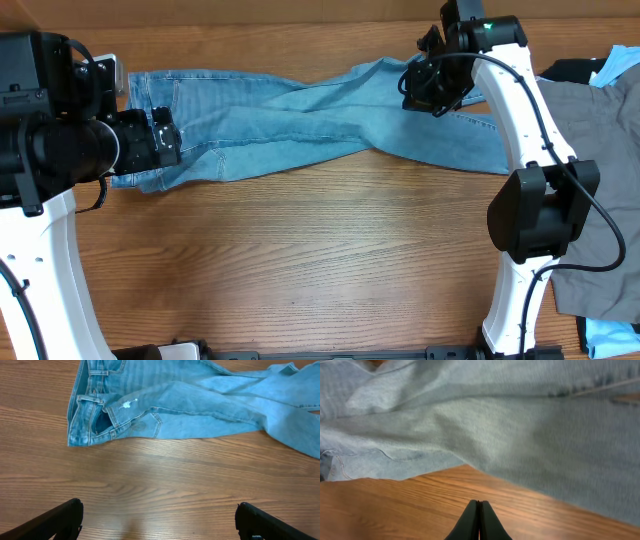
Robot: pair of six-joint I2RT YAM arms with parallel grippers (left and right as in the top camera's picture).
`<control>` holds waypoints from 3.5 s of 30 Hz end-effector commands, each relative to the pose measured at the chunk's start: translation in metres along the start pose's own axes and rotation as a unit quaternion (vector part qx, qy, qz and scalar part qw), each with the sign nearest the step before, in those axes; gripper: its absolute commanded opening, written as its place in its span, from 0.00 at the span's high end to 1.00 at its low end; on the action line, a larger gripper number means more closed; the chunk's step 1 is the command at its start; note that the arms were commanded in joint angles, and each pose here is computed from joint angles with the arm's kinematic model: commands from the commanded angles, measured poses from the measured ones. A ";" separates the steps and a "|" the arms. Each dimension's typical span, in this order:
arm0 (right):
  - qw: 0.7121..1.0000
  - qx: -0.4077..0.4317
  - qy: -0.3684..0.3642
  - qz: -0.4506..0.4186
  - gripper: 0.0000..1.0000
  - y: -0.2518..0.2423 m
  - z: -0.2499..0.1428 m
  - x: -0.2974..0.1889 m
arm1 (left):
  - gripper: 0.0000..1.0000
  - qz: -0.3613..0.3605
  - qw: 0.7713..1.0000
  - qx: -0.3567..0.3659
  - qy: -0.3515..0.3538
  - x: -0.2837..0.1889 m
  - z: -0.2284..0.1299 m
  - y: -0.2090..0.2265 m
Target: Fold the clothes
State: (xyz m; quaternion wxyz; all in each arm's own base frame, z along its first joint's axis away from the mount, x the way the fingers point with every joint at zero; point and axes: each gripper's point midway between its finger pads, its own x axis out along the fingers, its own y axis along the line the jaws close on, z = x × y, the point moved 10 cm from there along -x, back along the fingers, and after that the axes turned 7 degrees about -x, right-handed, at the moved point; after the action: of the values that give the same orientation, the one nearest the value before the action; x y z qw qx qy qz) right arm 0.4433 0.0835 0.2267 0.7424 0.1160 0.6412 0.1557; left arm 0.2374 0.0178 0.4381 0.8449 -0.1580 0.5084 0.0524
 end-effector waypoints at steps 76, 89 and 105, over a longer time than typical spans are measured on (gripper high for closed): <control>0.983 0.067 0.126 -0.118 0.96 -0.112 -0.107 0.120 | 0.00 0.088 0.994 -0.070 0.002 0.099 0.077 0.054; 0.955 0.185 0.109 -0.206 0.96 -0.110 -0.143 0.003 | 0.00 0.111 0.990 -0.088 -0.008 0.095 0.079 0.071; 0.976 0.140 -0.036 -0.163 0.96 -0.068 -0.156 -0.076 | 0.00 0.112 0.979 -0.124 0.115 0.191 0.032 0.111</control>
State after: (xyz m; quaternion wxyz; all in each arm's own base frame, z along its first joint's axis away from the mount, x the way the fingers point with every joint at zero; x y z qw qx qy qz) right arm 0.2850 -0.0147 0.2419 0.7493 0.1144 0.6481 -0.0742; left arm 0.3319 0.1043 0.2846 0.7544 -0.1956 0.6013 0.1760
